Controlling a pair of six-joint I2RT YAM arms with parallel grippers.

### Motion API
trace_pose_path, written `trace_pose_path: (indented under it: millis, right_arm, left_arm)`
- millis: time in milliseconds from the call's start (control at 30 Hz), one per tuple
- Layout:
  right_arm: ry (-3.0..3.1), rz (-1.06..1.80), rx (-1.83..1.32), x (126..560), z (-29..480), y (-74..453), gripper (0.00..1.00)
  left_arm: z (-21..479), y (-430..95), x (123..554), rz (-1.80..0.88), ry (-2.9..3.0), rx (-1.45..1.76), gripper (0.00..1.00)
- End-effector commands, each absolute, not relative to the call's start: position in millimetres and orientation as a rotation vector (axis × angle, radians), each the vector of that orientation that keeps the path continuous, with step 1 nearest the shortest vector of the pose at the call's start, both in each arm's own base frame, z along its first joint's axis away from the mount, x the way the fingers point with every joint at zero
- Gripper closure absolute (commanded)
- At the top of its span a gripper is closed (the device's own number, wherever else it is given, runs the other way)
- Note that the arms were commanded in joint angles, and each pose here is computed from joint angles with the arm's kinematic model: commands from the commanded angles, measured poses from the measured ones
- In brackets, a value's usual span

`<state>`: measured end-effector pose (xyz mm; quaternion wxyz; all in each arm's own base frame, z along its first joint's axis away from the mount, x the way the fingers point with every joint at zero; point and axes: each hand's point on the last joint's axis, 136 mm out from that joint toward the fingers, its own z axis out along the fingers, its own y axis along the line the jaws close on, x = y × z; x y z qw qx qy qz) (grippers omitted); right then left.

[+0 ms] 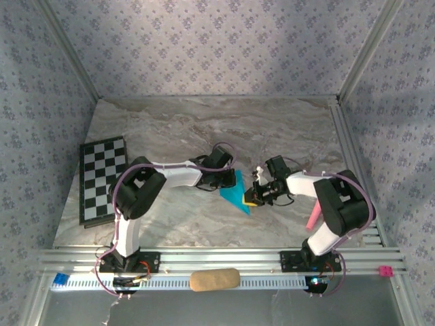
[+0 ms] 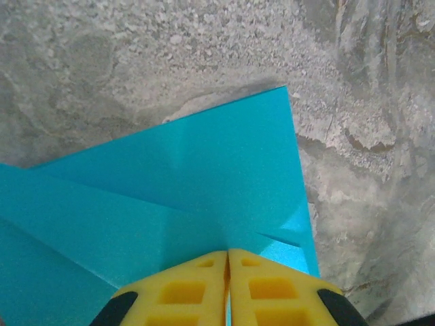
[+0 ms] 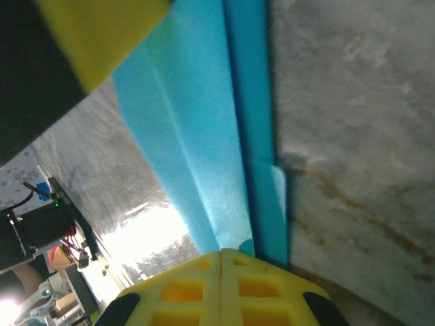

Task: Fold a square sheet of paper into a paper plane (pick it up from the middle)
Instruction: Fourth fold the wing at the center of the table.

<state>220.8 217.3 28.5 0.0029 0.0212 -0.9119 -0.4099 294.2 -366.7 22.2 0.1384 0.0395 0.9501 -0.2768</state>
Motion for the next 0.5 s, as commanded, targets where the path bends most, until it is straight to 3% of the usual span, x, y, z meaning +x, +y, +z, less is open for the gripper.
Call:
trace_pose_path:
  millis: [0,467]
  right_arm:
    - [-2.833,-1.356,0.104,220.3,51.4,229.4,1.0]
    - [-2.924,-1.287,-0.038,266.9,28.6,248.9,1.0]
  left_arm:
    - [-1.6,-343.1,287.9,-0.687,2.81,0.056,0.89]
    - [-0.7,-344.3,286.3,-0.723,2.79,0.058,0.9]
